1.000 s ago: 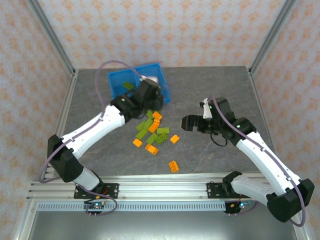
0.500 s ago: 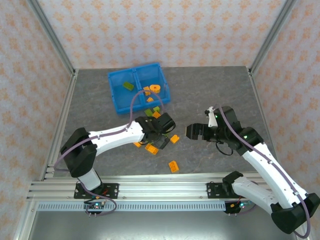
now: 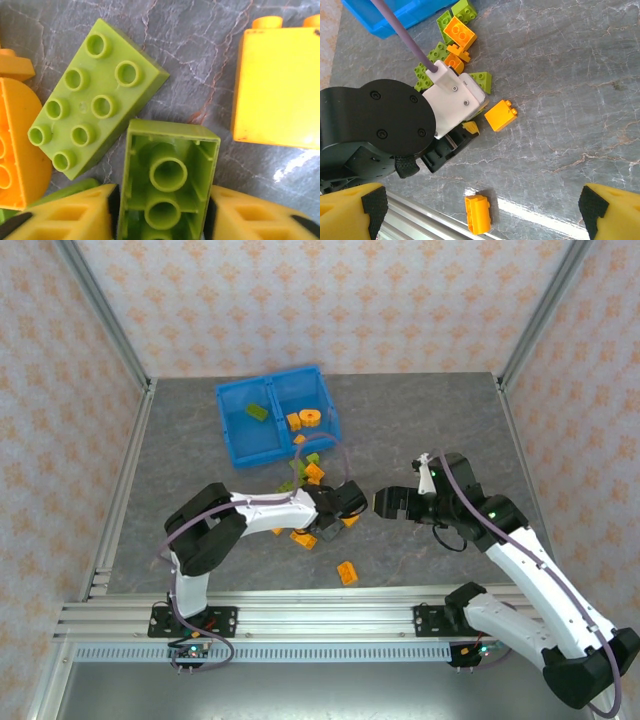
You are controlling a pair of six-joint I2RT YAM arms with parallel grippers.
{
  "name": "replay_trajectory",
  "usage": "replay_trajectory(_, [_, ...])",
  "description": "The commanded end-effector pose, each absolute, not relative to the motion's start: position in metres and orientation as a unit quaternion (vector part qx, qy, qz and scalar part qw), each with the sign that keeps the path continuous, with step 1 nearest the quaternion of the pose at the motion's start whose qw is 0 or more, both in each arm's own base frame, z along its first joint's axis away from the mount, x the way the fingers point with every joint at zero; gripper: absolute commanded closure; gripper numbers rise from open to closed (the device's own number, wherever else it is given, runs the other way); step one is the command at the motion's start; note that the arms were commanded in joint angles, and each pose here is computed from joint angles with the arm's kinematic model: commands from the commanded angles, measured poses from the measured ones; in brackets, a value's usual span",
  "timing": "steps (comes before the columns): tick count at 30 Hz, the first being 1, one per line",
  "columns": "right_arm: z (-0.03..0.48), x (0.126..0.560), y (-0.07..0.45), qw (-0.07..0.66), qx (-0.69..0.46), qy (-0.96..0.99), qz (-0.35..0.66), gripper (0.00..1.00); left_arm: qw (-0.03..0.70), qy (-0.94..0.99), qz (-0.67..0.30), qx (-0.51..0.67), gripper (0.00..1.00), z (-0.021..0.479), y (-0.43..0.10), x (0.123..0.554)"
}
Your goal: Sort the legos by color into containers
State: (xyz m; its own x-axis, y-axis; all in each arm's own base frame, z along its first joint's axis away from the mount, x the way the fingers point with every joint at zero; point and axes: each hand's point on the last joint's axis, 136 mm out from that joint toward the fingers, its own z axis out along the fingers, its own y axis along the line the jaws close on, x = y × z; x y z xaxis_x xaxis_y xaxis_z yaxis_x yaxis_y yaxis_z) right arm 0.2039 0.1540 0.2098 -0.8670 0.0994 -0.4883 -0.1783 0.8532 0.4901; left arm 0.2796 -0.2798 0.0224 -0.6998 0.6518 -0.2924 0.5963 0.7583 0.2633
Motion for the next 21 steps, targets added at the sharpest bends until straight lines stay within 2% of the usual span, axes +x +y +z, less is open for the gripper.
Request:
replay_trajectory(1, [0.208, 0.205, 0.147, 0.262, -0.008, 0.930, 0.258, 0.01, 0.195, 0.917, 0.102, 0.332, 0.60, 0.016, -0.271, 0.287])
replay_trajectory(6, [0.211, 0.208, 0.148, 0.268, -0.003, 0.928, 0.260, 0.01, 0.230, 0.918, 0.068, 0.315, 0.66, 0.040, -0.275, 0.287])
replay_trajectory(12, [0.218, 0.206, 0.153, 0.268, -0.010, 0.923, 0.276, 0.01, 0.297, 0.921, 0.002, 0.251, 0.68, 0.100, -0.268, 0.300])
replay_trajectory(16, [0.221, 0.206, 0.159, 0.267, -0.015, 0.918, 0.294, 0.01, 0.334, 0.926, -0.024, 0.174, 0.68, 0.141, -0.234, 0.322])
replay_trajectory(21, [0.219, 0.209, 0.162, 0.268, -0.012, 0.915, 0.300, 0.01, 0.374, 0.927, -0.003, 0.013, 0.67, 0.181, -0.152, 0.367])
